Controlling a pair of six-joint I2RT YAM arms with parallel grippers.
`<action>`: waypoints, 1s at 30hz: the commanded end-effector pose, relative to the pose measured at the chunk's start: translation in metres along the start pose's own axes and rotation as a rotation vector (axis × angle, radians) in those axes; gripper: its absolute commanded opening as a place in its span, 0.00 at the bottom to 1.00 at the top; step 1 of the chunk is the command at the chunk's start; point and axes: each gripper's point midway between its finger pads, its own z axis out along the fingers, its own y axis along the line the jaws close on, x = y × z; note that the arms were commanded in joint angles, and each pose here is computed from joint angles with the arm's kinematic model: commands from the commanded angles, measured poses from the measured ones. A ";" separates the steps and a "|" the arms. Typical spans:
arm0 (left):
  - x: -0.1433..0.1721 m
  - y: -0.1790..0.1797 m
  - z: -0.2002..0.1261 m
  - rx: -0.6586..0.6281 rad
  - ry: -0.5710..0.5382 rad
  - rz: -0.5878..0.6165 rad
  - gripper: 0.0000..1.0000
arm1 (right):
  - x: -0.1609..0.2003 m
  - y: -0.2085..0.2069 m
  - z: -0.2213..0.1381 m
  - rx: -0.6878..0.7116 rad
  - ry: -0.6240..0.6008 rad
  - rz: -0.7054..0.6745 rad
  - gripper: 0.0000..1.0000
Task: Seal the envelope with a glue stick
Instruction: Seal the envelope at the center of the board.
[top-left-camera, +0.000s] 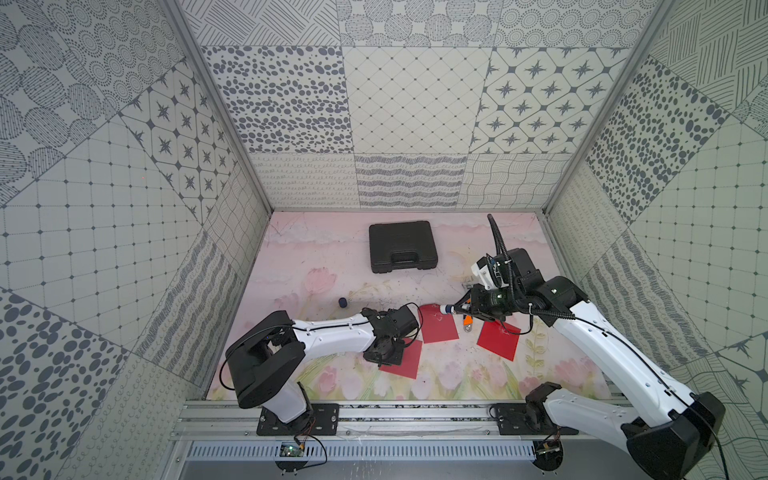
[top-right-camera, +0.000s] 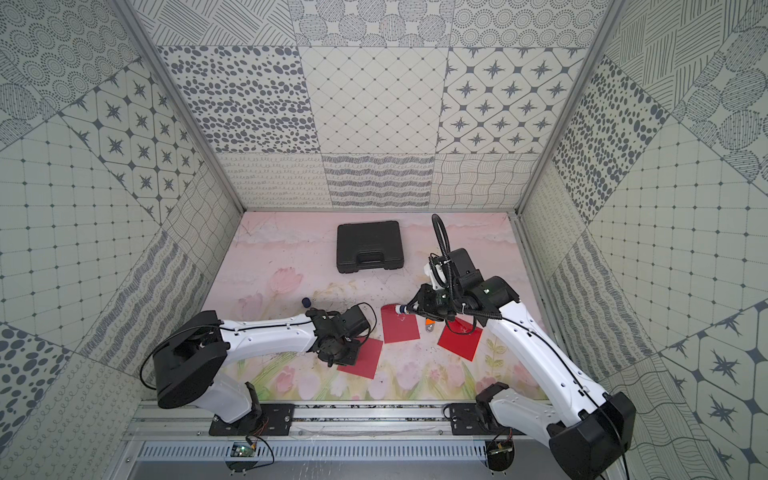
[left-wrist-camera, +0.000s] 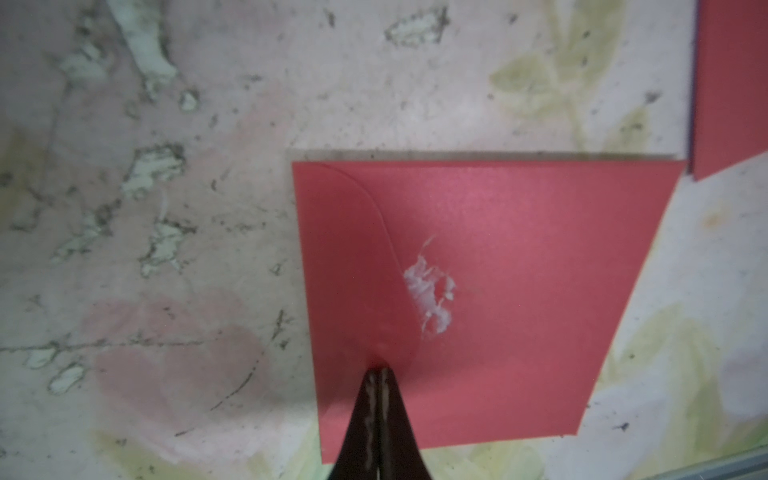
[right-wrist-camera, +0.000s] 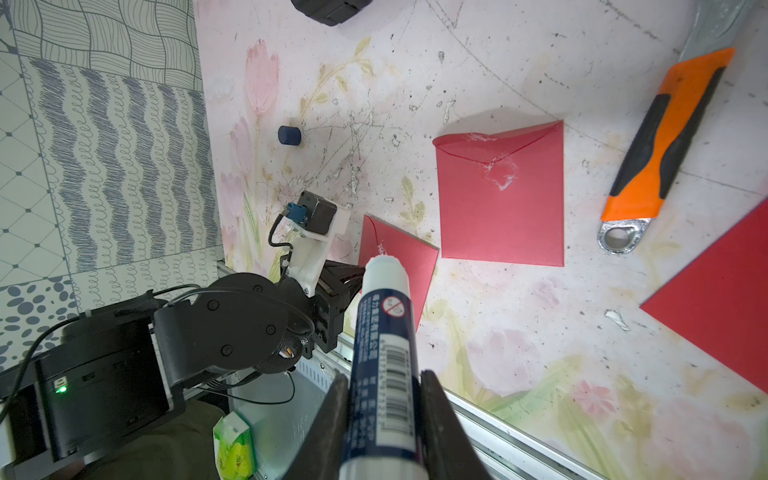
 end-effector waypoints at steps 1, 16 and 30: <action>0.020 0.037 0.006 -0.134 0.033 -0.040 0.01 | -0.009 0.012 -0.014 -0.027 -0.058 -0.024 0.00; 0.030 0.116 -0.024 -0.236 -0.020 -0.237 0.03 | -0.012 0.017 -0.020 -0.033 -0.069 -0.038 0.00; -0.057 0.024 -0.079 0.189 -0.267 0.074 0.21 | -0.024 -0.009 -0.033 0.079 -0.111 -0.055 0.00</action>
